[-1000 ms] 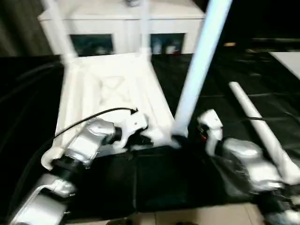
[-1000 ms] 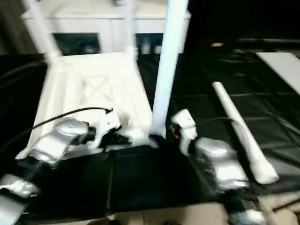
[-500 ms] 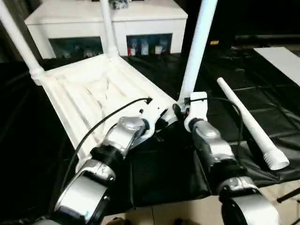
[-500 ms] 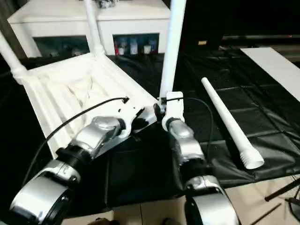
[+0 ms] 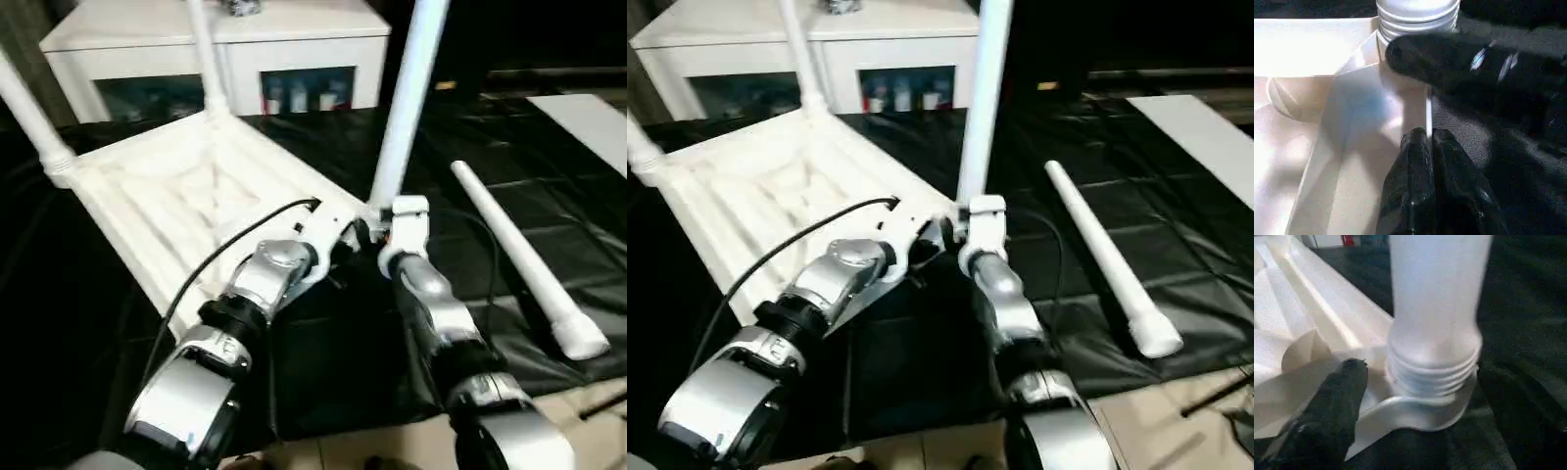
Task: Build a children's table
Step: Rotate leg to tighten
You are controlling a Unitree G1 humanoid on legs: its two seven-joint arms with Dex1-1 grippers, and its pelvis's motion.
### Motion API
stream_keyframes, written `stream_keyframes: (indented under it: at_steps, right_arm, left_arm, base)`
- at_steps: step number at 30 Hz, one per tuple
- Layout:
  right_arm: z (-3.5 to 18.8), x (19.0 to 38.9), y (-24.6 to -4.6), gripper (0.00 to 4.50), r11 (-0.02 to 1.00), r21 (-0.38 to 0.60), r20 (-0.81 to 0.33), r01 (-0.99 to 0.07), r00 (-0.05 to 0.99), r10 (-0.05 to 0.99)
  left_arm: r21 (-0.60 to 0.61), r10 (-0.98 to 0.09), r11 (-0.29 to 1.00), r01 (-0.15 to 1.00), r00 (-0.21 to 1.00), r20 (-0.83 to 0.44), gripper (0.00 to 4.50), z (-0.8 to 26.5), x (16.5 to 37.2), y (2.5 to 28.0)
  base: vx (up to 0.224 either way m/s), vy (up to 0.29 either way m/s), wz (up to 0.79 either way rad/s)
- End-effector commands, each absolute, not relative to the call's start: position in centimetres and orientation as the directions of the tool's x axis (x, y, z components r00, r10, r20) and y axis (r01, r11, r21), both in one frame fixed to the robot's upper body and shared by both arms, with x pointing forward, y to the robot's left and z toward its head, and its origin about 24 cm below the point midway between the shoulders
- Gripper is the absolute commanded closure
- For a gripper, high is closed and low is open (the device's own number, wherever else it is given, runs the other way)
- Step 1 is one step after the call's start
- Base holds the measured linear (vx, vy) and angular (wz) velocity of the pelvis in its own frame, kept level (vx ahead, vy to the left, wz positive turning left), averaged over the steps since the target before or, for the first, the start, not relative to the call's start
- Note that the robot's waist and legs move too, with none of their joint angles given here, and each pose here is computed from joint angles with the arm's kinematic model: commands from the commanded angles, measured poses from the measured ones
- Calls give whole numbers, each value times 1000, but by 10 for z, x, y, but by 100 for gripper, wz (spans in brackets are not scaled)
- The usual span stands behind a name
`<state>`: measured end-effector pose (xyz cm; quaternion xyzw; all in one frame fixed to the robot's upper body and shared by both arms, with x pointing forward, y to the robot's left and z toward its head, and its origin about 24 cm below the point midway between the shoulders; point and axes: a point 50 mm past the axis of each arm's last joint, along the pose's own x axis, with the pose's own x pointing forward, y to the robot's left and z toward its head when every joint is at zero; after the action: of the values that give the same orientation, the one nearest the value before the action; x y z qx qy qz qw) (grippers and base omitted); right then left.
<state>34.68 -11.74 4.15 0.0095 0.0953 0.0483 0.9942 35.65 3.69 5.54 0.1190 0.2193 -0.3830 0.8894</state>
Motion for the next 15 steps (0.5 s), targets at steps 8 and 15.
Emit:
stream_keyframes:
  at_steps: [8,15]
  right_arm:
    - [55,330,-144,31,998,-5,-127,-60,990,59]
    - [53,321,-141,31,985,-5,-164,-173,972,170]
  left_arm:
    - [32,-715,657,753,636,-291,377,91,364,49]
    - [89,-582,784,614,778,-236,323,107,372,98]
  base:
    - [0,0,0]
    - [0,0,0]
